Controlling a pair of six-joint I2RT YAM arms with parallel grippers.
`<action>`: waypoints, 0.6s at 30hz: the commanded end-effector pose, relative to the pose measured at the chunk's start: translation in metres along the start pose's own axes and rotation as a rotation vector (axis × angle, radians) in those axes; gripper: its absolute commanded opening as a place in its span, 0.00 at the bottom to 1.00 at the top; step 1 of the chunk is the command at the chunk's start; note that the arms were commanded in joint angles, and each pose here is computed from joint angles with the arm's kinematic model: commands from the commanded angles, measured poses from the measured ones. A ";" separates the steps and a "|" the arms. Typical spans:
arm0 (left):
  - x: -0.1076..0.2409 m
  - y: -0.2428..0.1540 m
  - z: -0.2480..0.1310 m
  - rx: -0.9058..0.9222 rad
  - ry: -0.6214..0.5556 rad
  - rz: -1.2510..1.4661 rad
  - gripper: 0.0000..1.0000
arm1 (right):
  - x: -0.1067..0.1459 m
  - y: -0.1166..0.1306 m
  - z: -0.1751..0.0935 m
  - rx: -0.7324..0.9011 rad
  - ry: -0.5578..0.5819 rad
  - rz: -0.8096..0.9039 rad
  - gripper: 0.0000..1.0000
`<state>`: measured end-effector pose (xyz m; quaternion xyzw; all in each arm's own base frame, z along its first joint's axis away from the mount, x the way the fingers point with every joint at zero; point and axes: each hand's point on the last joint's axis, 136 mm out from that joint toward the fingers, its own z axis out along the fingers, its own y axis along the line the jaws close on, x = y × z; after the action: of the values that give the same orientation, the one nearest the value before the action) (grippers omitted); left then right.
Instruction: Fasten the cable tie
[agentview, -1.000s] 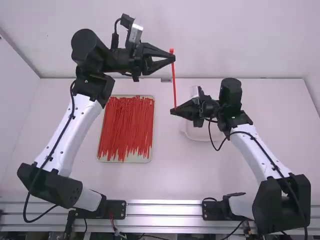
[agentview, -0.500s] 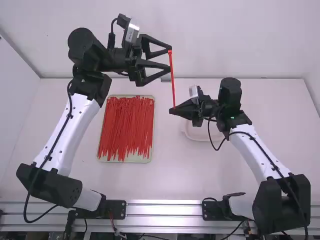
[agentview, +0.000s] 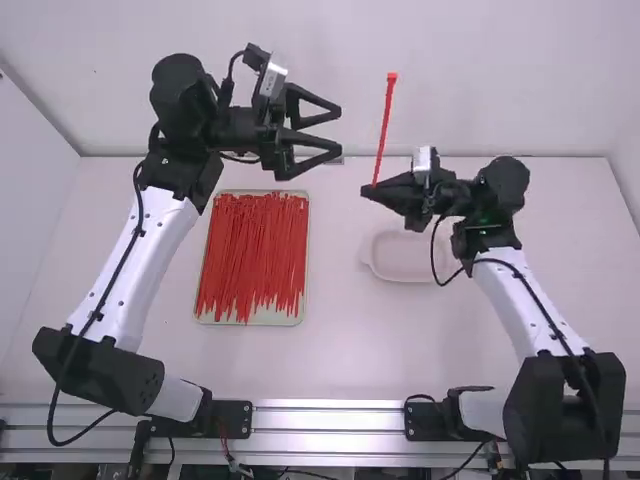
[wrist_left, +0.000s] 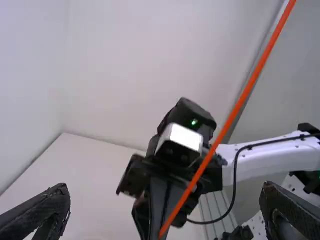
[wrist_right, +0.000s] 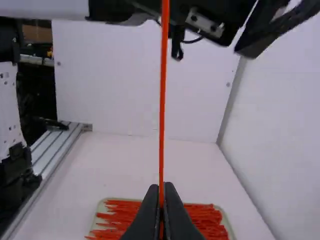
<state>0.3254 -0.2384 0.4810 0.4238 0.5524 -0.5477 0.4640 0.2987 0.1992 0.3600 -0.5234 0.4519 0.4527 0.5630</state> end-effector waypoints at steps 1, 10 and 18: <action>-0.015 -0.015 -0.004 0.004 -0.010 0.123 0.99 | -0.019 -0.005 -0.003 0.018 -0.017 0.067 0.00; -0.014 -0.015 -0.004 0.002 -0.008 0.126 0.99 | -0.051 -0.050 -0.034 0.244 -0.076 0.099 0.00; -0.014 -0.015 -0.004 0.004 -0.006 0.122 0.99 | -0.047 -0.114 -0.069 0.587 -0.005 0.167 0.00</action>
<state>0.3259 -0.2385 0.4776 0.4367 0.5455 -0.5354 0.4744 0.3815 0.1367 0.4004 -0.3047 0.6132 0.4235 0.5930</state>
